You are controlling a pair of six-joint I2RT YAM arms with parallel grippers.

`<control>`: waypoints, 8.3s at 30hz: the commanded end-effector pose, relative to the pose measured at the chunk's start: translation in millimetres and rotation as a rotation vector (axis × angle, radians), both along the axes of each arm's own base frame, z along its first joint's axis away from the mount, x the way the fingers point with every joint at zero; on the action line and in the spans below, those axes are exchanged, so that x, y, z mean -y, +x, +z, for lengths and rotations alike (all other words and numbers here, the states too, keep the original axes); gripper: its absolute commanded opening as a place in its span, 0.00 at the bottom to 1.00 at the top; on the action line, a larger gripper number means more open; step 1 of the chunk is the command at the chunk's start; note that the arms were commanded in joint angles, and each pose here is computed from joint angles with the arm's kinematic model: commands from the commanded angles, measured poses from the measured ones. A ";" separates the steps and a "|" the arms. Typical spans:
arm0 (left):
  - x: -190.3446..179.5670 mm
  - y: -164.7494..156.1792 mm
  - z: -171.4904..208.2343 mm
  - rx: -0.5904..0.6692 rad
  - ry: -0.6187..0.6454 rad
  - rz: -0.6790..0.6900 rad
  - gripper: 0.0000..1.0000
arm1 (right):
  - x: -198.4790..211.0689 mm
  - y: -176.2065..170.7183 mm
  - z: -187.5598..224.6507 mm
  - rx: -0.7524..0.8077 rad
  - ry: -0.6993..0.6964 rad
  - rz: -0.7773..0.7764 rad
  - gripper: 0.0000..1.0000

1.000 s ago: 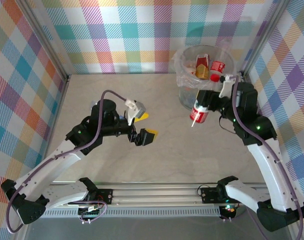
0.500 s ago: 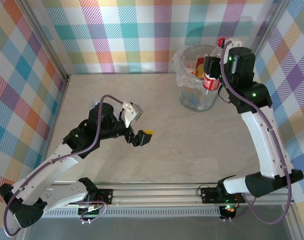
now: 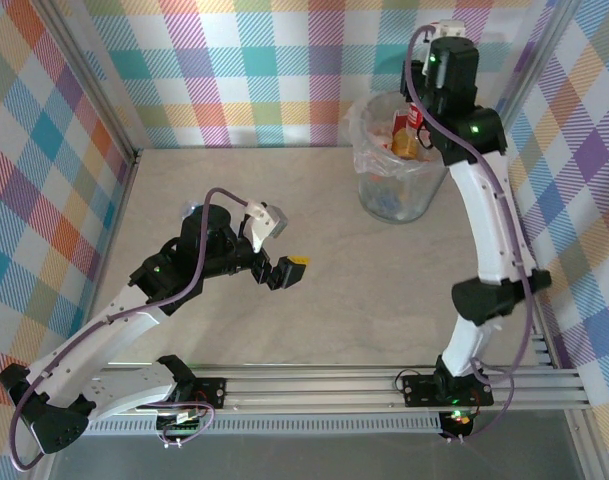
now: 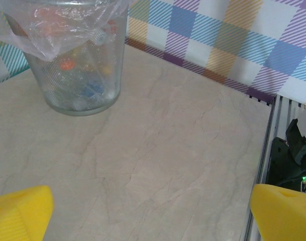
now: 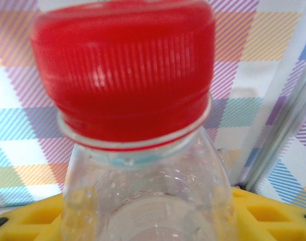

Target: Put the plastic bottles in the bin

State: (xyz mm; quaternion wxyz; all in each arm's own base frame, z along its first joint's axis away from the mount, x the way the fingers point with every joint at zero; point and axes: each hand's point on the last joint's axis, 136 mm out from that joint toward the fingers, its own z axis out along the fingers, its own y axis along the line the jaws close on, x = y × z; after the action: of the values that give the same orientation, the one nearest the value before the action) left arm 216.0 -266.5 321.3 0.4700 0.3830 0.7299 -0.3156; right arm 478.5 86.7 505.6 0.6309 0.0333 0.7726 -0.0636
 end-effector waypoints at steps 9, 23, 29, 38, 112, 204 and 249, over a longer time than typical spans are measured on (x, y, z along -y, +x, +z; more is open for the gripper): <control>-7.1 2.1 7.4 0.014 -0.014 0.049 1.00 | 16.9 36.3 -62.4 -0.174 -0.164 -0.196 0.58; -6.0 8.8 -0.2 -0.009 -0.001 0.075 1.00 | 0.4 53.0 -111.8 -0.335 -0.363 -0.071 0.65; -7.7 11.2 3.1 -0.034 -0.006 0.101 1.00 | -12.0 47.6 -115.4 -0.353 -0.322 0.002 0.80; -15.5 16.7 7.2 -0.043 -0.002 0.164 1.00 | -18.3 15.5 -78.0 -0.297 -0.215 0.081 0.89; -293.6 259.3 -258.6 -1.054 -0.243 1.486 0.81 | -131.4 -265.1 -172.8 -0.561 0.674 1.117 1.00; 28.4 141.8 -44.7 -0.823 -0.635 0.361 0.73 | -204.1 -208.2 -274.0 -0.751 0.788 1.023 0.60; 18.6 53.4 32.1 -0.367 -0.303 -0.014 1.00 | 4.6 -110.5 -125.2 -0.330 -0.104 0.258 0.57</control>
State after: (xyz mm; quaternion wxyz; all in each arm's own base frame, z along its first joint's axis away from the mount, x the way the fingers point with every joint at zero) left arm 278.7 -277.7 337.4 0.3727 0.2219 0.7633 -0.4788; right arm 356.0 106.5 377.2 0.4968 -0.1082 0.8592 0.0568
